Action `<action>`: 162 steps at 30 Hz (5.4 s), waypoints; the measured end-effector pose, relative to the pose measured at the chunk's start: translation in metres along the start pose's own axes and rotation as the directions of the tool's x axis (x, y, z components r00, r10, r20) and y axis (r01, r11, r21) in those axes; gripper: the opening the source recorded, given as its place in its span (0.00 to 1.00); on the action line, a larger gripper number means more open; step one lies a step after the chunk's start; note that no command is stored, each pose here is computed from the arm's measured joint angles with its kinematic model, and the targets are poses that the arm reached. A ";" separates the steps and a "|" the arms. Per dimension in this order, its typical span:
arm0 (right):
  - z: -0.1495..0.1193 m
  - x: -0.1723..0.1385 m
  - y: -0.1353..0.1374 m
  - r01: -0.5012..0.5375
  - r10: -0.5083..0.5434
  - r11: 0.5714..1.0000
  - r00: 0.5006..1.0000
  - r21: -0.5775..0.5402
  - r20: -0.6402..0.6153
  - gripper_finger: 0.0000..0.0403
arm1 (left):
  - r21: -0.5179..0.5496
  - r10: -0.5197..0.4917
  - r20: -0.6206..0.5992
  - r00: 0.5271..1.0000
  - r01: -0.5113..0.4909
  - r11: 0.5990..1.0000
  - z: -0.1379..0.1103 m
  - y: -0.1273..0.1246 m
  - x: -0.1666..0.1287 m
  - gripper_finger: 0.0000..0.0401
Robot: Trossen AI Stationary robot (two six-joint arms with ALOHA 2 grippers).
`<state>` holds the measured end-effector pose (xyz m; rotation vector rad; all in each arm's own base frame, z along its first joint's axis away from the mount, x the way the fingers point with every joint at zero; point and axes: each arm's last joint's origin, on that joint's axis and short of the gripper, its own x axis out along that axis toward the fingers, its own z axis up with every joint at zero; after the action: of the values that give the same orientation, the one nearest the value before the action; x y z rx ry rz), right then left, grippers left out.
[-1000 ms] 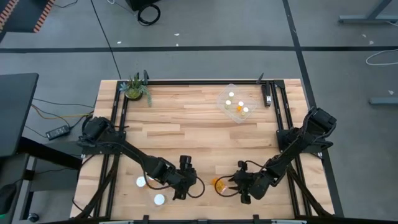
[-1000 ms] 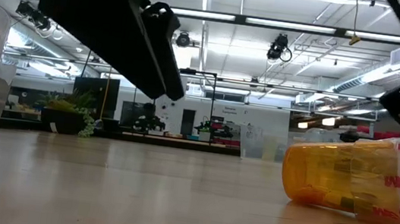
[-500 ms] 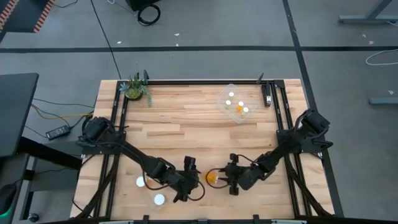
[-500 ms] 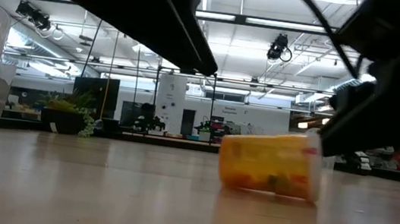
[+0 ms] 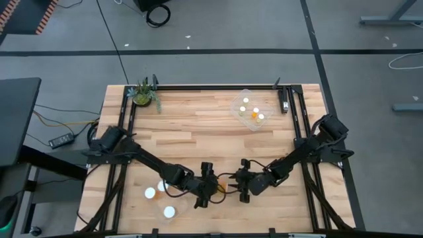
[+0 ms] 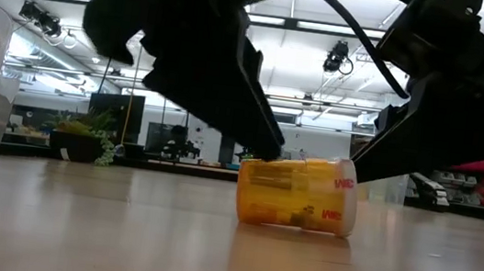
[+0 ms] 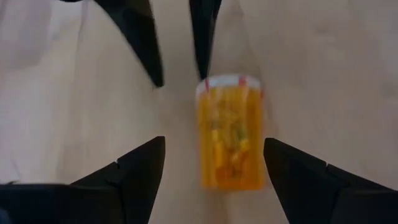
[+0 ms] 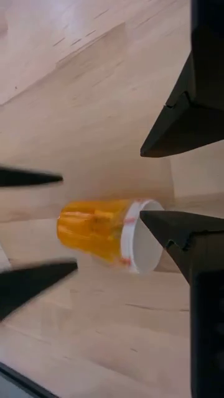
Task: Pick and place medicine bottles into bin by pill shape (circle, oval)
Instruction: Put the big orange pill bottle into the bottom transparent bin
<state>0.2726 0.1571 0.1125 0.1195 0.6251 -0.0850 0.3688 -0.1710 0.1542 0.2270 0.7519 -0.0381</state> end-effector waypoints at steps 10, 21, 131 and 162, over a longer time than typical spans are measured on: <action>0.001 0.000 0.000 0.007 -0.007 1.000 1.000 0.000 0.007 0.39 | -0.068 -0.060 -0.004 0.998 0.059 0.996 -0.006 0.005 0.019 0.71; 0.003 0.002 -0.002 0.006 -0.006 1.000 1.000 0.000 0.021 0.39 | -0.031 -0.111 -0.035 0.993 0.110 0.993 -0.013 0.003 0.027 0.66; 0.005 -0.055 0.032 0.261 -0.243 0.949 0.963 -0.175 0.119 0.40 | -0.116 -0.163 -0.049 0.985 0.157 0.981 0.022 0.019 -0.078 0.48; 0.010 -0.053 0.033 0.253 -0.228 0.951 0.962 -0.180 0.147 0.40 | -0.296 -0.151 -0.255 0.955 0.071 0.952 -0.076 -0.051 -0.161 0.51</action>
<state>0.2396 0.1908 0.1547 -0.1547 0.5181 -0.2646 0.1945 -0.2115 0.2008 -0.0890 1.0373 -0.0058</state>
